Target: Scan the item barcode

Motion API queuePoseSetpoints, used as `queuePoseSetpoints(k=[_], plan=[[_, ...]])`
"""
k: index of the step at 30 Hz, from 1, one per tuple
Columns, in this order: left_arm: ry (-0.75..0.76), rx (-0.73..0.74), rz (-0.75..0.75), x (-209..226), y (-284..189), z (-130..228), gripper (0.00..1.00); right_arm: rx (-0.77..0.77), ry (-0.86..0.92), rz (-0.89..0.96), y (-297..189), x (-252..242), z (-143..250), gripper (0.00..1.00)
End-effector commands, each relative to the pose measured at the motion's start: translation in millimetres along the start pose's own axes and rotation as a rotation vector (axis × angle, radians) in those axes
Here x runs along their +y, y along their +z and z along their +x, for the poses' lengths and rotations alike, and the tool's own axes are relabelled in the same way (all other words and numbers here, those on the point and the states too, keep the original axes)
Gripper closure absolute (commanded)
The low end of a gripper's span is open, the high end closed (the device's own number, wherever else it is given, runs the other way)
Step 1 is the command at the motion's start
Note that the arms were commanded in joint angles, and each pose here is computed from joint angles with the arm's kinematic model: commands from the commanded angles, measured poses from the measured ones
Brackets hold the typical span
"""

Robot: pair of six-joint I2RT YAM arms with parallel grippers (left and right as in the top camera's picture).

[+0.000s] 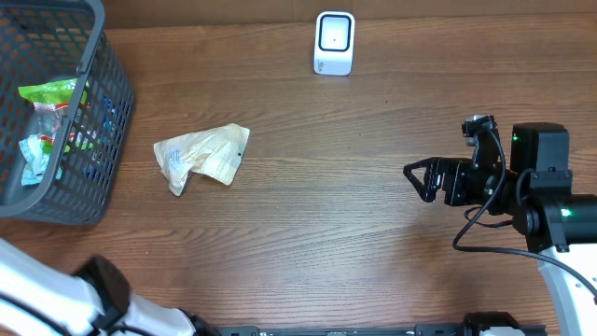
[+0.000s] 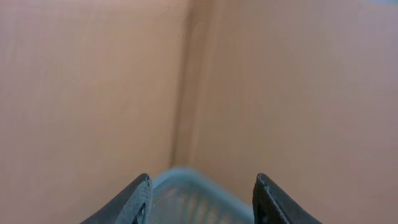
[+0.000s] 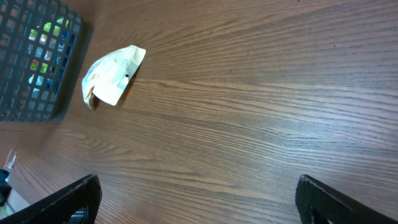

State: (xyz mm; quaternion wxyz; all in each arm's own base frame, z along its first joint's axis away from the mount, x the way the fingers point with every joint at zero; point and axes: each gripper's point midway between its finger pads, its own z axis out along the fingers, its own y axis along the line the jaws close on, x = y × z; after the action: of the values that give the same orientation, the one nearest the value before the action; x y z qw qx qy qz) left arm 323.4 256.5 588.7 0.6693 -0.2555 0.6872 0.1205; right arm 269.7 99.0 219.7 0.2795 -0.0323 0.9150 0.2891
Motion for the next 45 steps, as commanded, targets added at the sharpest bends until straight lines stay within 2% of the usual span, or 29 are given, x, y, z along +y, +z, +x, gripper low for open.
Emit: queuePoseSetpoints(k=[1,3,4,6,8,17,21,31,35,39,45], plan=[[-0.121,0.217,-0.067,55,74,76,0.54,-0.032,-0.027,-0.018,-6,9,-10,0.00],[-0.138,0.311,-0.095,71,97,112,0.53,-0.035,-0.028,-0.019,-6,9,-11,0.00],[-0.122,0.389,-0.096,74,113,141,0.51,-0.036,-0.028,-0.019,-6,9,-11,0.00],[-0.089,0.485,-0.067,67,134,179,0.50,-0.035,-0.028,-0.018,-6,9,-11,0.00],[-0.054,0.534,-0.063,61,148,202,0.44,-0.034,-0.027,-0.019,-6,9,-11,0.00],[-0.008,0.686,-0.070,52,187,280,0.39,-0.036,-0.029,-0.018,-6,9,-11,0.00],[-0.001,0.768,-0.120,62,190,313,0.39,-0.041,-0.032,-0.019,-6,9,-13,0.00],[-0.016,0.964,-0.117,63,200,398,0.39,-0.039,-0.031,-0.018,-5,9,-13,0.00],[-0.017,1.024,-0.113,60,200,423,0.38,-0.032,-0.026,-0.018,-3,7,-12,0.00],[-0.021,1.127,-0.109,54,191,455,0.30,-0.019,-0.017,-0.016,0,5,-11,0.00],[-0.009,1.257,-0.111,43,168,479,0.25,0.013,0.003,-0.015,8,0,-9,0.00]])
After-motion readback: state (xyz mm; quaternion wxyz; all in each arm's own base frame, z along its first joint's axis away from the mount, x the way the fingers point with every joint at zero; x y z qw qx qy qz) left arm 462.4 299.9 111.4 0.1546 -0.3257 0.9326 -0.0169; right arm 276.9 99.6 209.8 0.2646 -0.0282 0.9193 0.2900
